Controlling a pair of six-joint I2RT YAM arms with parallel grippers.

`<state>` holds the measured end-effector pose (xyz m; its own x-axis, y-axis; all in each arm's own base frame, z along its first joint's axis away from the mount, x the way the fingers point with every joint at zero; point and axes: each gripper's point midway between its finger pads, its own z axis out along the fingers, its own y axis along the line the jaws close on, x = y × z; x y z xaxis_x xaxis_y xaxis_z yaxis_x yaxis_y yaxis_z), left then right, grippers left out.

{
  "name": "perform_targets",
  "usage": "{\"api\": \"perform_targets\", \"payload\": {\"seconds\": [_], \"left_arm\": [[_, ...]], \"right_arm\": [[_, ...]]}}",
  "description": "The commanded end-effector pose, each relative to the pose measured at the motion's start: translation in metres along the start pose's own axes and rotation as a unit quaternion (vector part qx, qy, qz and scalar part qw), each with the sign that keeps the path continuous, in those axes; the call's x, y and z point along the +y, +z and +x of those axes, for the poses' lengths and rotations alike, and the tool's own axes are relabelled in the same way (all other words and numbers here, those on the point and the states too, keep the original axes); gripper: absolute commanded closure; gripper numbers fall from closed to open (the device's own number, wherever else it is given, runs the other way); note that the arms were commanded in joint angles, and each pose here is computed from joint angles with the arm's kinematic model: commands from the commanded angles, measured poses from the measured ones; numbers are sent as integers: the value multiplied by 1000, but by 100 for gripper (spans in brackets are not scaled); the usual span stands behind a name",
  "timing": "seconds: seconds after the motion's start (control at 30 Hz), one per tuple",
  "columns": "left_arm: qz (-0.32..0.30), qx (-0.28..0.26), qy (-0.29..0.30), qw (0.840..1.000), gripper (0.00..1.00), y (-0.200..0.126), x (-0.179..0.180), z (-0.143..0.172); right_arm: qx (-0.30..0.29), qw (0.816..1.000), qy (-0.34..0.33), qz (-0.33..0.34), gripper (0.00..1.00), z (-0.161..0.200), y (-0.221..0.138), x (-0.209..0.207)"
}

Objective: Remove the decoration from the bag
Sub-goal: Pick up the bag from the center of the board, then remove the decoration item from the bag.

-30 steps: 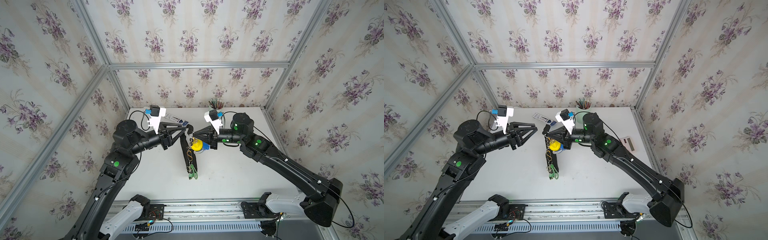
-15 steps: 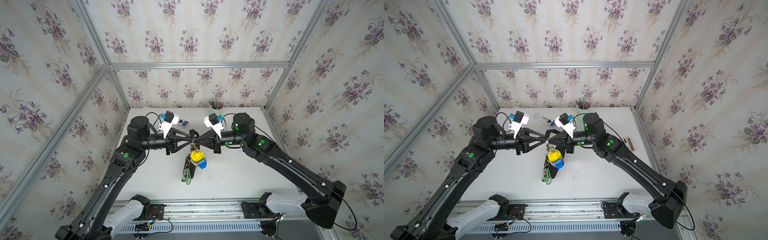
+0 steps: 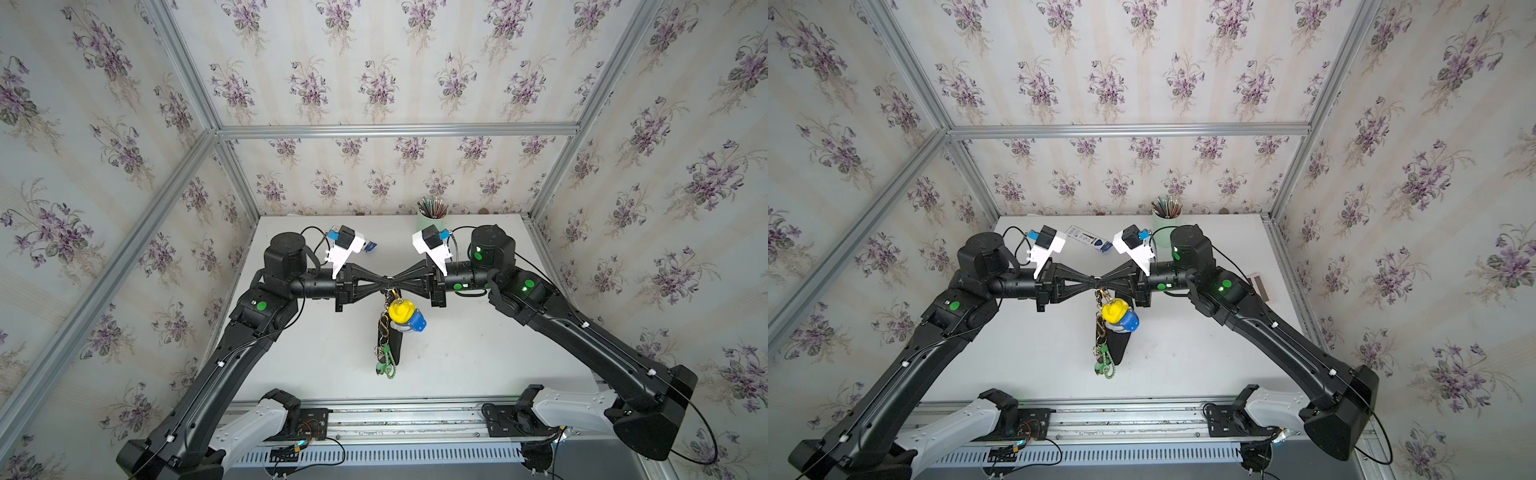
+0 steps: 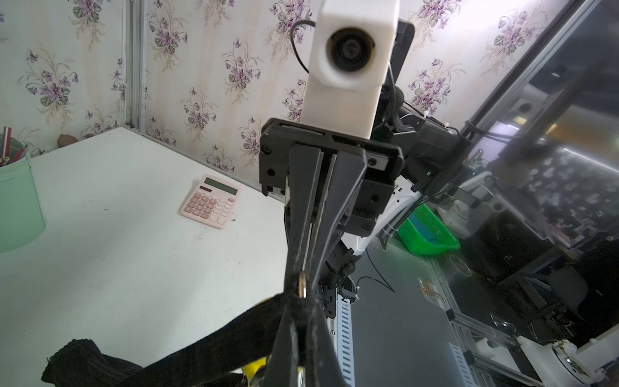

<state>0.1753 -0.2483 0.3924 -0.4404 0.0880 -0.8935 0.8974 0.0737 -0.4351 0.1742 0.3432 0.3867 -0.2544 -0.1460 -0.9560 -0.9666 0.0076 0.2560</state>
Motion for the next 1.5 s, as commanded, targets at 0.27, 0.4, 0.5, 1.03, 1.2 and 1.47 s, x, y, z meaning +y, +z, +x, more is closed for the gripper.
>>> {"api": "perform_targets", "payload": {"seconds": [0.27,0.4,0.5,1.03,1.2,1.47], "left_arm": [[10,-14,14,1000,100,-2,-9,-15],[23,-14,16,1000,100,-2,-16,-20],[32,-14,16,999,100,-2,-19,-23],[74,-17,16,997,100,-1,-29,-29],[72,-16,17,997,100,1,-28,-26],[72,-17,21,997,100,2,-30,-25]], "right_arm": [[-35,999,-6,-6,67,-5,-16,-5],[-55,998,14,-32,53,2,-31,-10],[-51,997,3,-57,42,10,-33,-1],[-41,992,8,-120,29,15,-23,13],[-37,991,7,-127,29,12,-17,18],[-22,991,8,-132,37,17,-10,22]]}}
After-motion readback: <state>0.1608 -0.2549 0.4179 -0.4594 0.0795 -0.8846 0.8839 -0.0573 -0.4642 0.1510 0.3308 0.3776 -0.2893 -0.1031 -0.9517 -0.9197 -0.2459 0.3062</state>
